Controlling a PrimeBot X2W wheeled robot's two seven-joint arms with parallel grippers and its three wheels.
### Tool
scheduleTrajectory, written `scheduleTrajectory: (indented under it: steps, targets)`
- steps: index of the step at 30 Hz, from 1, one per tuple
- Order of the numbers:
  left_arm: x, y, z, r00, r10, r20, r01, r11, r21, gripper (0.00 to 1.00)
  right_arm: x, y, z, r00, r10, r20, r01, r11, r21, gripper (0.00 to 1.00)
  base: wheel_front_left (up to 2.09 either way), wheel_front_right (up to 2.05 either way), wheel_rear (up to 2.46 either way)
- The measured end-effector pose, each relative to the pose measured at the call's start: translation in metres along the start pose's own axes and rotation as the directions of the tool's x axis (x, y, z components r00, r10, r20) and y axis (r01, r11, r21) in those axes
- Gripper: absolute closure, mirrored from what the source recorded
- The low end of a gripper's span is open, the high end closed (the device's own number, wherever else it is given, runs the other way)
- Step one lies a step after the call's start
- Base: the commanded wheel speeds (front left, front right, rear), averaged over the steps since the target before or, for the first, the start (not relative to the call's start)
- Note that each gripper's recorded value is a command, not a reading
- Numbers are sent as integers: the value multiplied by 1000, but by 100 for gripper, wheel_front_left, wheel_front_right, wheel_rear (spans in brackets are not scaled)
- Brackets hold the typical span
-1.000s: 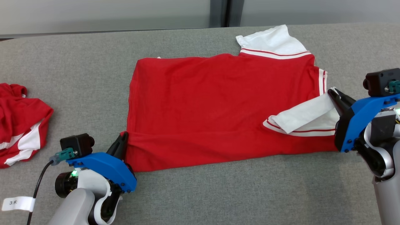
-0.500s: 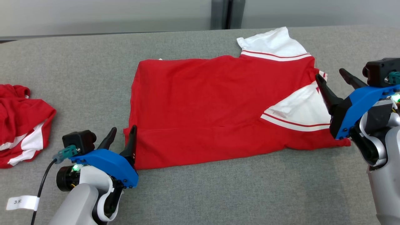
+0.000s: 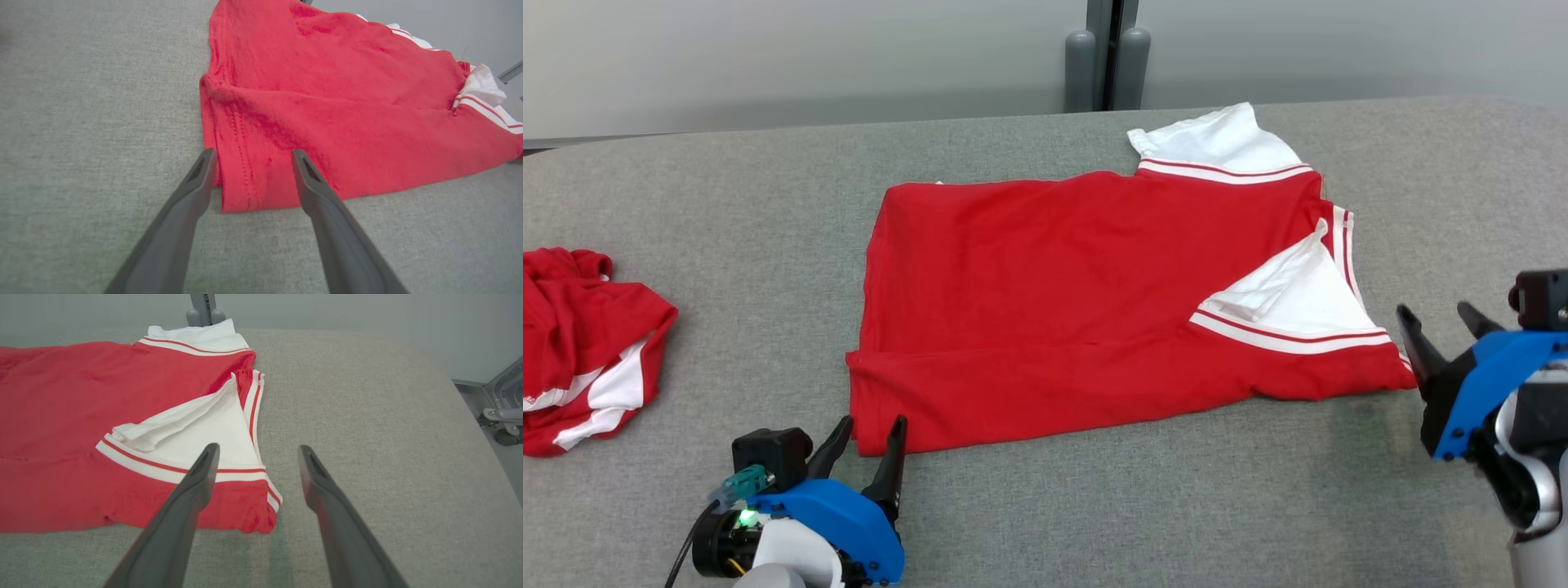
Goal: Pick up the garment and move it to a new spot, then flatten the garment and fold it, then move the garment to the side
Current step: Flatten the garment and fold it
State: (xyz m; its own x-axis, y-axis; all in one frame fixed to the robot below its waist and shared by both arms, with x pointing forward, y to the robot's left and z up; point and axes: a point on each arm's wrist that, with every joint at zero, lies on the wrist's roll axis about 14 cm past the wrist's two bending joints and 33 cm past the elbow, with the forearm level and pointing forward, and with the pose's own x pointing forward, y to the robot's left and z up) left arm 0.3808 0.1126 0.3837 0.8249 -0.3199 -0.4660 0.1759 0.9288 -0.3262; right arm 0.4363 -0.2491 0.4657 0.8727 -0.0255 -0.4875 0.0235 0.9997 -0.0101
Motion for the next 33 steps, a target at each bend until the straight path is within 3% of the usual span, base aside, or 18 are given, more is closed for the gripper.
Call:
scheduleTrajectory:
  steps: [13, 14, 15, 16, 25, 26, 27, 29, 33]
  targets:
    - [15, 19, -25, 990, 102, -96, -101, 995, 12, 0, 9, -13, -61, 983, -114, -144, 122, 991, 48, 0, 0, 0, 0]
    - [16, 19, -26, 989, 104, -104, -104, 995, 7, 7, 11, -13, -65, 980, -117, -160, 126, 991, 47, 0, 0, 0, 0]
    - [18, 19, -26, 989, 106, -105, -107, 994, 1, 96, 13, -12, -70, 977, -118, -175, 128, 991, 46, 0, 0, 0, 0]
    - [19, 20, -27, 988, 108, -114, -109, 994, -3, 100, 14, -12, -73, 976, -119, -183, 130, 990, 50, 0, 0, 0, 0]
    - [22, 18, -33, 986, 92, -140, -98, 994, -39, 100, 28, -4, -93, 965, -100, -242, 122, 989, 81, 0, 0, 0, 0]
    - [22, 18, -33, 986, 90, -140, -97, 995, -38, 100, 29, -2, -94, 964, -91, -250, 116, 989, 88, 10, 0, 0, 0]
    - [22, 17, -33, 986, 86, -141, -93, 995, -40, 100, 29, 1, -97, 962, -80, -260, 108, 989, 98, 52, 0, 0, 0]
    - [21, 18, -32, 987, 86, -139, -92, 995, -39, 100, 29, 8, -97, 964, -52, -262, 86, 989, 121, 100, 0, 0, 0]
    - [17, 17, -30, 988, 90, -126, -96, 995, -41, 100, 25, 17, -93, 972, -22, -233, 59, 987, 153, 100, 0, 0, 0]
